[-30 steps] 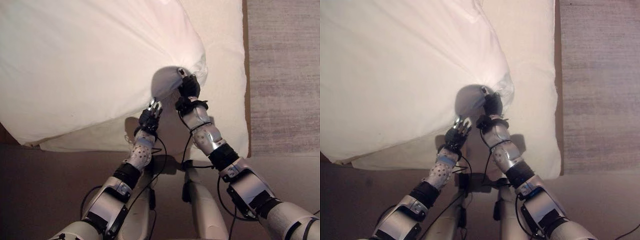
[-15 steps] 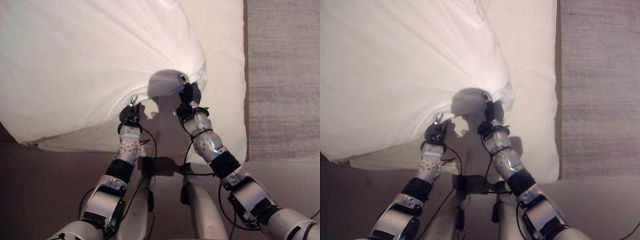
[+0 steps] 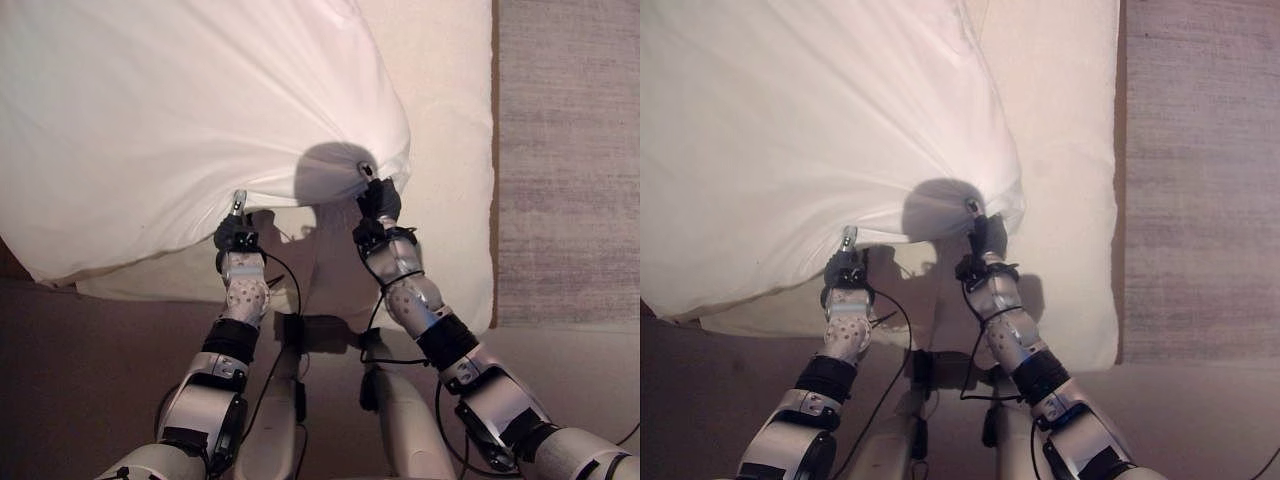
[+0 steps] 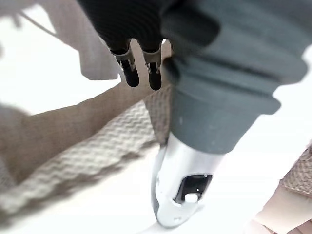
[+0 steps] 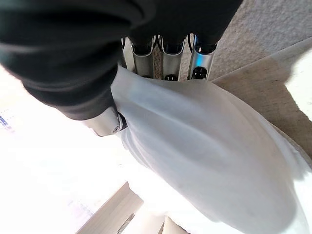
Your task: Make the bed
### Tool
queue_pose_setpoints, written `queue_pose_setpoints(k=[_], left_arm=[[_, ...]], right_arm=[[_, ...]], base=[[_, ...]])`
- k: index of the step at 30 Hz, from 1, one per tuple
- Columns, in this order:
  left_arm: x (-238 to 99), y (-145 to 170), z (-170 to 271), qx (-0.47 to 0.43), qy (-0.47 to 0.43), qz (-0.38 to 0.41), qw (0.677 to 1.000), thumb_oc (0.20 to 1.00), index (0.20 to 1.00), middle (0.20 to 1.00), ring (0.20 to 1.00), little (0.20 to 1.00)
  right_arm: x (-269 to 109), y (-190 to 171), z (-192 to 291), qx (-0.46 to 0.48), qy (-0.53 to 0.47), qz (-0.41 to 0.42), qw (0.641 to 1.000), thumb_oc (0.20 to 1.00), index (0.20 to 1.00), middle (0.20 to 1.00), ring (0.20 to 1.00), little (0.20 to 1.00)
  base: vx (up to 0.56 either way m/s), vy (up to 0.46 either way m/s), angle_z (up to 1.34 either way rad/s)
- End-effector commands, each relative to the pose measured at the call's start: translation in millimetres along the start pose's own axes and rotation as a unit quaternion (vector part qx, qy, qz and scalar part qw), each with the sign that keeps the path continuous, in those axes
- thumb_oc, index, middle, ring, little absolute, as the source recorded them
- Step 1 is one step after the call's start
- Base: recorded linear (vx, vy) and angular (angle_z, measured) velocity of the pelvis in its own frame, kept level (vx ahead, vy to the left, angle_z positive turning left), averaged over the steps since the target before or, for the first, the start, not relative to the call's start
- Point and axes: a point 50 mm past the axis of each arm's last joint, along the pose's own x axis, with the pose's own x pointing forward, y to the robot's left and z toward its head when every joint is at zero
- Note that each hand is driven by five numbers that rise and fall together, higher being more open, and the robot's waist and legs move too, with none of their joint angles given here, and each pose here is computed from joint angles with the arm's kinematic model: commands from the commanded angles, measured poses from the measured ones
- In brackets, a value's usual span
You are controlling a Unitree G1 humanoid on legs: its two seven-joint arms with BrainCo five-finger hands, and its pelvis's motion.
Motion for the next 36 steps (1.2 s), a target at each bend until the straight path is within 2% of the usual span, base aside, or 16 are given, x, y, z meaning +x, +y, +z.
queue_pose_setpoints(k=[1, 9, 21, 29, 30, 31, 32, 36], left_arm=[[15.2, 19.7, 85.1, -0.028, -0.146, 0.006, 0.989, 1.0, 1.0, 1.0, 1.0, 1.0], [14.1, 27.5, 80.5, -0.046, -0.126, -0.011, 0.991, 1.0, 1.0, 1.0, 1.0, 1.0], [14.7, 11.8, 94.4, -0.065, -0.154, -0.042, 0.985, 1.0, 1.0, 1.0, 1.0, 1.0], [23.5, -27.3, 121.1, 0.013, -0.185, -0.096, 0.978, 1.0, 1.0, 1.0, 1.0, 1.0], [25.2, -32.3, 122.6, 0.029, -0.185, -0.1, 0.977, 0.285, 0.285, 0.285, 0.285, 0.285], [26.1, -35.4, 126.1, 0.042, -0.191, -0.101, 0.975, 0.285, 0.285, 0.285, 0.285, 0.285], [27.0, -37.7, 126.9, 0.05, -0.192, -0.101, 0.975, 0.2, 0.2, 0.2, 0.2, 0.2], [29.8, -34.3, 127.3, 0.093, -0.189, -0.091, 0.973, 0.2, 0.2, 0.2, 0.2, 0.2]], right_arm=[[-18.6, -80.9, 47.7, 0.031, -0.138, -0.126, 0.982, 0.2, 0.2, 0.2, 0.2, 0.2], [-18.1, -94.7, 46.5, 0.025, -0.13, -0.152, 0.98, 0.2, 0.2, 0.2, 0.2, 0.2], [-41.6, -127.3, 11.7, 0.044, -0.067, -0.21, 0.974, 0.2, 0.2, 0.2, 0.2, 0.2], [-73.0, -148.6, -23.3, 0.039, 0.008, -0.225, 0.974, 0.2, 0.2, 0.2, 0.2, 0.2], [-75.9, -149.5, -26.4, 0.035, 0.017, -0.222, 0.974, 0.2, 0.2, 0.2, 0.2, 0.2], [-77.1, -149.9, -27.7, 0.033, 0.021, -0.221, 0.974, 0.2, 0.2, 0.2, 0.2, 0.2], [-77.5, -149.2, -28.6, 0.034, 0.022, -0.219, 0.975, 0.2, 0.2, 0.2, 0.2, 0.2], [-76.1, -147.2, -28.6, 0.031, 0.022, -0.215, 0.976, 0.2, 0.2, 0.2, 0.2, 0.2]], base=[[0.0, 0.0, 0.0], [0.0, 0.011, 0.08], [0.0, 0.012, 0.05], [0.0, 0.0, 0.0], [0.0, 0.0, 0.0], [0.0, 0.0, 0.0], [0.0, 0.0, 0.0], [0.0, 0.009, -0.04]])
